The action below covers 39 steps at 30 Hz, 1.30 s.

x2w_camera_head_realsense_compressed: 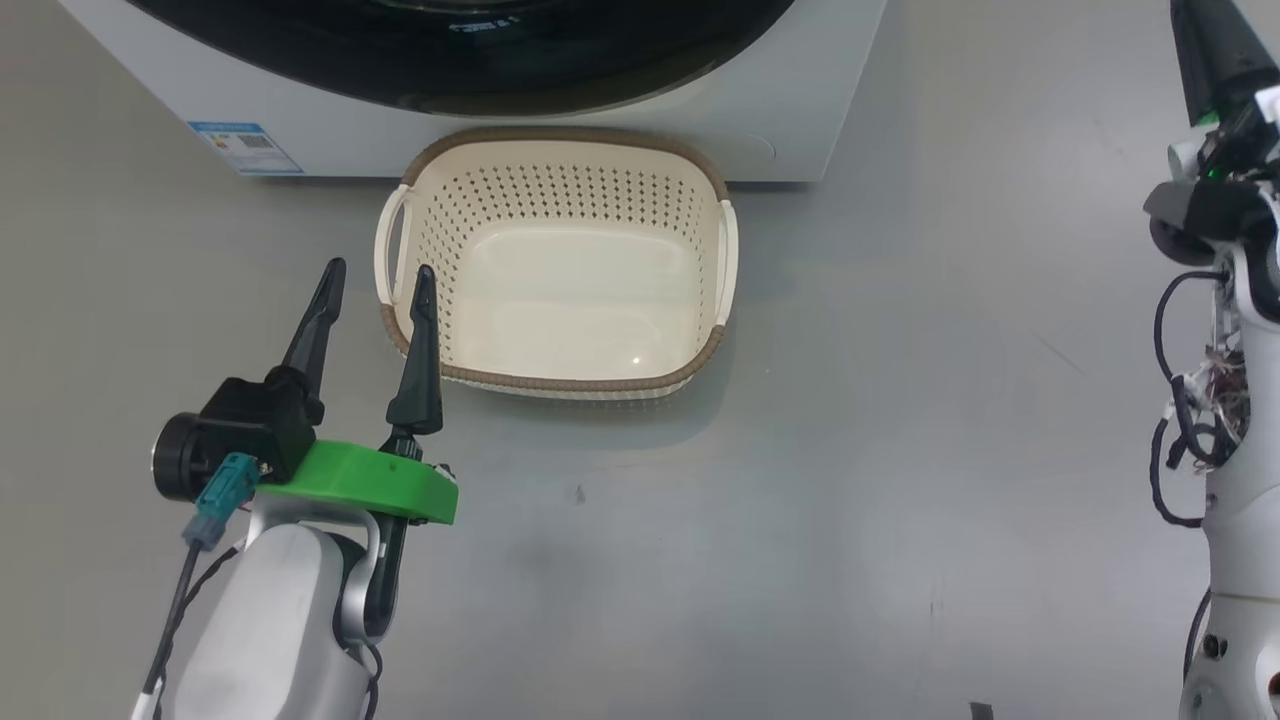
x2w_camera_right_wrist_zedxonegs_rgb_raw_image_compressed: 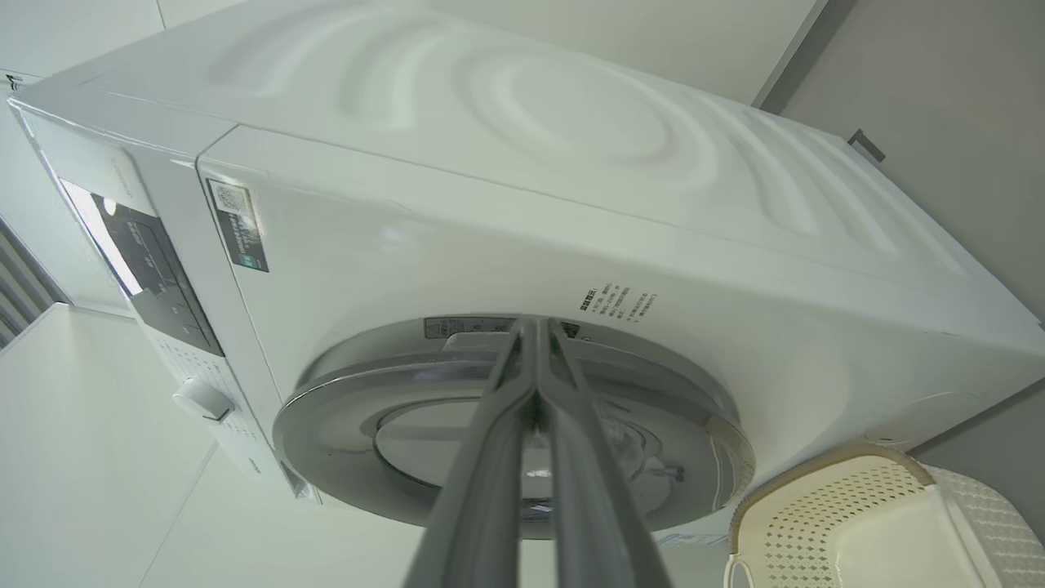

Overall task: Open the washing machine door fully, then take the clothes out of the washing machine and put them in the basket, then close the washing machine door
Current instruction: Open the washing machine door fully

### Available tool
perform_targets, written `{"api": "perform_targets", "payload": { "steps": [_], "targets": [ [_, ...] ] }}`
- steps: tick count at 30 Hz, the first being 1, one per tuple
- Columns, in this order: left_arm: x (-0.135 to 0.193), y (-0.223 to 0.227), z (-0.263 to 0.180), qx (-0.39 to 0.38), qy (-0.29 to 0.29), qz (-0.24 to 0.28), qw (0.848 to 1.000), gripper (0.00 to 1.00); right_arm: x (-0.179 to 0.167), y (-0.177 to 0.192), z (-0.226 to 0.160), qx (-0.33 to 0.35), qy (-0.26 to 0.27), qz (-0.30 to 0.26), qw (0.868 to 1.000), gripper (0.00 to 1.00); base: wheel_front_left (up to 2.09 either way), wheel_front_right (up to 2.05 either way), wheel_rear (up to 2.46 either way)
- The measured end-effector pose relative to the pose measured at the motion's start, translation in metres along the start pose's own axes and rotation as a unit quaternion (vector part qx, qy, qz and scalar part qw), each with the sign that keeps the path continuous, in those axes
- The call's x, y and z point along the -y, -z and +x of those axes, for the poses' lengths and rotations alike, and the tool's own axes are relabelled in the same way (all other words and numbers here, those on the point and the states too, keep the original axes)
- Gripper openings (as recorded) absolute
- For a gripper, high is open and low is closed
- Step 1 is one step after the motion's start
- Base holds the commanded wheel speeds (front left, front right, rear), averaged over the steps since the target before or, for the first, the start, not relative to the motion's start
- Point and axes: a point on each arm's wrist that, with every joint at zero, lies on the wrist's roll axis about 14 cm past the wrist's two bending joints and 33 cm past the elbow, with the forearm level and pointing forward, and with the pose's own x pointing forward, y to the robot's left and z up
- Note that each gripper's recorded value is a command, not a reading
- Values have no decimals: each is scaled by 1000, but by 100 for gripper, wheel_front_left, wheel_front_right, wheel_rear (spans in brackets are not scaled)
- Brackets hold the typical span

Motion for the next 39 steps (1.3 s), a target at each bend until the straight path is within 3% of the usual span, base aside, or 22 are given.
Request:
{"api": "perform_targets", "payload": {
  "steps": [16,39],
  "targets": [
    [-15,22,7,-27,-8,0,1000,100,-1,43,74,-131,-23,22,991,0,0,0,0],
    [-23,26,7,-39,-17,-10,999,100,16,79,131,-193,14,15,981,0,0,0,0]
  ]
}}
